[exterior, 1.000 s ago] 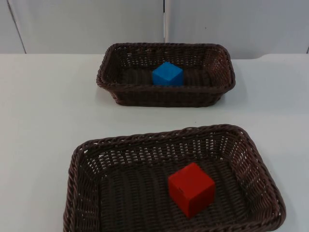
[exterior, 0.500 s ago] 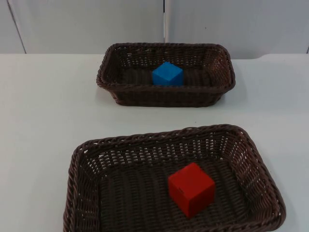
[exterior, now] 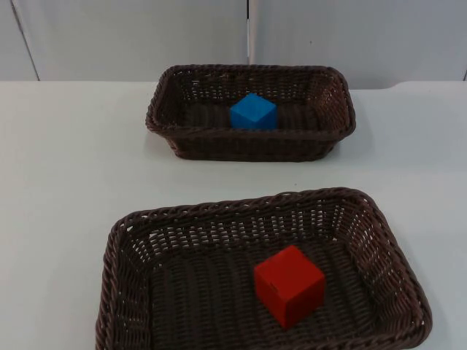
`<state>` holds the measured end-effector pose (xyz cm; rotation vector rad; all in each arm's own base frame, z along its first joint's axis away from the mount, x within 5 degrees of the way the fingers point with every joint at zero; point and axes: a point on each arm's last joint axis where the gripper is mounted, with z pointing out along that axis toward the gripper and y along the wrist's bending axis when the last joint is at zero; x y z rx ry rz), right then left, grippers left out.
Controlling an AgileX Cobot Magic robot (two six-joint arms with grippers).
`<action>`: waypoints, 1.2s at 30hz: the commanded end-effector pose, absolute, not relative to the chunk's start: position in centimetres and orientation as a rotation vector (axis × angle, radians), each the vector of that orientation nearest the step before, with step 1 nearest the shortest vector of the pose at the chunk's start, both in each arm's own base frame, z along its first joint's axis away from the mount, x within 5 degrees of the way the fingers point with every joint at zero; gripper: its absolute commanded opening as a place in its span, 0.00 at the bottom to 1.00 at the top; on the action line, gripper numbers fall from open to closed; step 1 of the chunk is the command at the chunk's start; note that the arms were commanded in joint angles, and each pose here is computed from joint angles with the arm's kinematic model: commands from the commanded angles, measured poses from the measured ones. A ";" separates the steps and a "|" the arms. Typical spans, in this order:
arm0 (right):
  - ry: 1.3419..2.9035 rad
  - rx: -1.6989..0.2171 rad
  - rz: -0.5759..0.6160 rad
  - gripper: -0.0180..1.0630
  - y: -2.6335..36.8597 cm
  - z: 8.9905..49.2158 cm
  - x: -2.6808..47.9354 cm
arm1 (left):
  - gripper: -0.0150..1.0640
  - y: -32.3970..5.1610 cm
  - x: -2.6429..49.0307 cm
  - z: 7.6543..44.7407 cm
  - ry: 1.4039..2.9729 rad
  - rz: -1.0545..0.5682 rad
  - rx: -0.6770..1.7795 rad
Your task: Pick up one cube with the left hand and place it into the upper basket. Pick up one cube with the right hand and place it into the lower basket.
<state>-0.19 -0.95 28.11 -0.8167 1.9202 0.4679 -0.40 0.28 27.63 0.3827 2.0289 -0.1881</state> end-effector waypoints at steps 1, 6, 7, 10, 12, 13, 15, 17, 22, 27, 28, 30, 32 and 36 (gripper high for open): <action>1.913 -0.815 0.469 0.99 -0.9 28.0 -0.1 | 0.99 0.2 -0.4 27.5 2.032 -0.198 0.390; 1.913 -0.815 0.469 0.99 -0.9 28.0 -0.1 | 0.99 0.2 -0.4 27.5 2.032 -0.198 0.390; 1.912 -0.814 0.470 0.99 -0.9 28.0 -0.1 | 0.99 0.2 -0.4 27.5 2.032 -0.198 0.390; 1.912 -0.814 0.470 0.99 -0.9 28.0 -0.1 | 0.99 0.2 -0.4 27.5 2.032 -0.198 0.390; 1.912 -0.814 0.470 0.99 -0.9 28.0 -0.1 | 0.99 0.2 -0.4 27.5 2.032 -0.198 0.390; 1.912 -0.814 0.470 0.99 -0.9 28.0 -0.1 | 0.99 0.2 -0.4 27.5 2.033 -0.197 0.389; 1.912 -0.814 0.470 0.99 -0.9 28.0 -0.1 | 0.99 0.2 -0.4 27.5 2.037 -0.177 0.360; 1.912 -0.814 0.470 0.99 -0.9 28.0 -0.1 | 0.99 0.2 -0.4 27.5 2.039 -0.166 0.341; 1.912 -0.814 0.470 0.99 -0.9 28.0 -0.1 | 0.99 0.2 -0.5 27.5 2.051 -0.107 0.243; 1.912 -0.814 0.470 0.99 -0.9 28.0 -0.1 | 0.99 0.1 -0.5 27.5 2.059 -0.044 0.138; 1.912 -0.814 0.470 0.99 -0.9 28.0 -0.1 | 0.99 0.1 -0.5 27.5 2.060 -0.031 0.116; 1.912 -0.814 0.470 0.99 -0.9 28.0 -0.1 | 0.99 0.1 -0.5 27.5 2.062 -0.007 0.077; 1.912 -0.814 0.470 0.99 -0.9 28.0 -0.1 | 0.99 0.1 -0.5 27.5 2.063 0.006 0.055; 1.912 -0.814 0.470 0.99 -0.9 28.0 -0.1 | 0.99 0.1 -0.5 27.5 2.064 0.040 -0.002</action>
